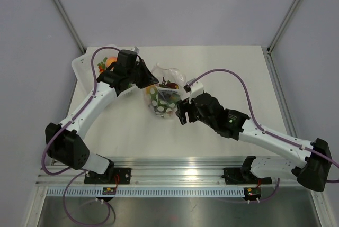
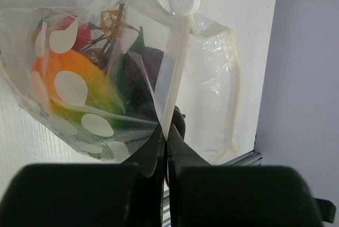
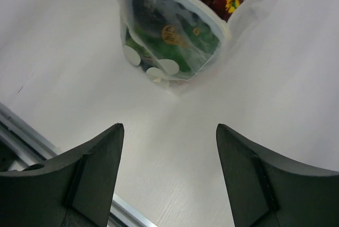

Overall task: Place the food in the zip-top bag and seal the zipper
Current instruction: Adjust the zipper food storage bag at the center of the board.

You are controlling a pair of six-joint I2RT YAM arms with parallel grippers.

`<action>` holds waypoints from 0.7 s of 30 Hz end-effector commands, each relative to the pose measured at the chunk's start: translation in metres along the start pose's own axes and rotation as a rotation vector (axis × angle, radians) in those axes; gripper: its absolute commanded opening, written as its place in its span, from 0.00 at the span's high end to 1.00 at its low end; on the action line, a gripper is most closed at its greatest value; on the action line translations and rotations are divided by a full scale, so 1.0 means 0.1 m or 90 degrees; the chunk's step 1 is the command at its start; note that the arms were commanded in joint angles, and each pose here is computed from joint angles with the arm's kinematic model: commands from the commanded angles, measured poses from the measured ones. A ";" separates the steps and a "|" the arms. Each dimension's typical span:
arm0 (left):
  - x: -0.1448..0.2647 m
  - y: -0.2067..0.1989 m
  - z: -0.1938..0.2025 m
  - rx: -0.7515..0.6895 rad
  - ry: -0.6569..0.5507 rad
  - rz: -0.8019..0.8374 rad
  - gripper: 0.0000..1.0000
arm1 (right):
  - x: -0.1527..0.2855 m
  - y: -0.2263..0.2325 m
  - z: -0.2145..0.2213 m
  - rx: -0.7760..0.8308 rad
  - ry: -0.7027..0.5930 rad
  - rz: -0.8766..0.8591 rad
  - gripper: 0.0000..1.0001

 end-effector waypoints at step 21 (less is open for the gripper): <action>0.16 -0.09 -0.13 -0.026 -0.050 0.053 1.00 | -0.69 0.00 -0.78 -0.104 -0.158 -0.027 0.53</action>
Point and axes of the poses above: each gripper's point midway between its finger pads, its own x axis back along the fingers, its own y axis along the line the jaws close on, z = x × y, the point moved 3 cm from there along x, back along the fingers, and after that the axes turned 12 degrees about -x, right-handed, at the moved point
